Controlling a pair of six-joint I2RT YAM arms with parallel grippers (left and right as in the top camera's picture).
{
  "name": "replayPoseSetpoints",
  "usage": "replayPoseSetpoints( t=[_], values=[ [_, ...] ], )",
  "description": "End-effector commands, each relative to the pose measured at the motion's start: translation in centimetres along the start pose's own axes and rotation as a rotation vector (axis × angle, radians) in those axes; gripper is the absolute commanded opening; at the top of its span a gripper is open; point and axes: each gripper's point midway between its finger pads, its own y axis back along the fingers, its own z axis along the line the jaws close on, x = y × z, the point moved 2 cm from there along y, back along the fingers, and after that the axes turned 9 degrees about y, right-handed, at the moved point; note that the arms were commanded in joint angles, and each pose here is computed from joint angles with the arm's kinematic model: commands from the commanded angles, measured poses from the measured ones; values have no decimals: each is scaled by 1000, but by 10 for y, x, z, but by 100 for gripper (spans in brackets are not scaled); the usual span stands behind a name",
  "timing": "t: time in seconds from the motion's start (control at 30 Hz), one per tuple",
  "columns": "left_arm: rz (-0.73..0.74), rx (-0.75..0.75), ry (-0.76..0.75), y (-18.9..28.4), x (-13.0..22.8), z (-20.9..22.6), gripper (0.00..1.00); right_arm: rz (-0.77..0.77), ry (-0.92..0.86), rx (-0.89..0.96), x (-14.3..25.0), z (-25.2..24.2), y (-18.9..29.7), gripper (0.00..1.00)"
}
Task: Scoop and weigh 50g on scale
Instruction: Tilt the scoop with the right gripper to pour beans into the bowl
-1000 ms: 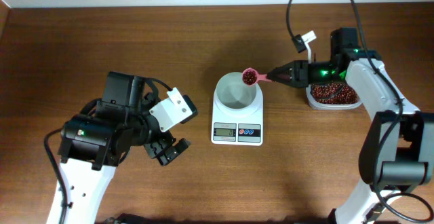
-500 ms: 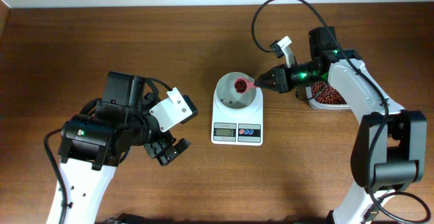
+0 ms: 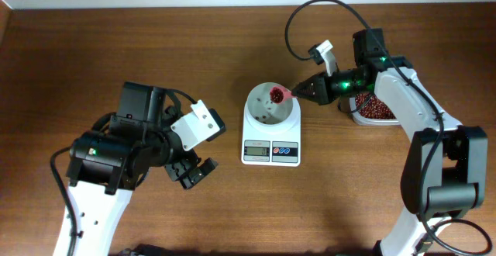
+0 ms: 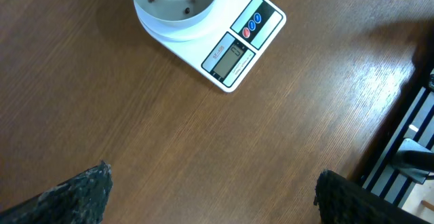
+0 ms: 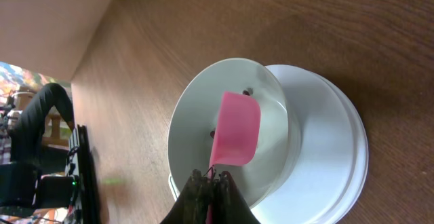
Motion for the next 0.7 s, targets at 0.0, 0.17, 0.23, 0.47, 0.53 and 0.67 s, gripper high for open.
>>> replayPoseSetpoints(
  t=[0.0, 0.17, 0.23, 0.47, 0.53, 0.67],
  values=[
    [-9, 18, -16, -1, -1, -2, 99, -8, -15, -31, -2, 5, -4, 4],
    [-9, 18, -16, -1, -1, -2, 99, 36, -32, 35, 6, -4, -5, 4],
    [-9, 18, -16, -1, -1, -2, 99, 30, -25, 16, 4, 0, -7, 4],
    [-9, 18, -16, -1, -1, -2, 99, -30, 55, -101, -5, 18, -6, 4],
    [-9, 18, -16, -1, -1, -2, 99, 42, 13, 24, 4, 1, -9, 4],
    [-9, 18, -16, -1, -1, -2, 99, 7, 48, 11, -9, 13, -1, 4]
  ],
)
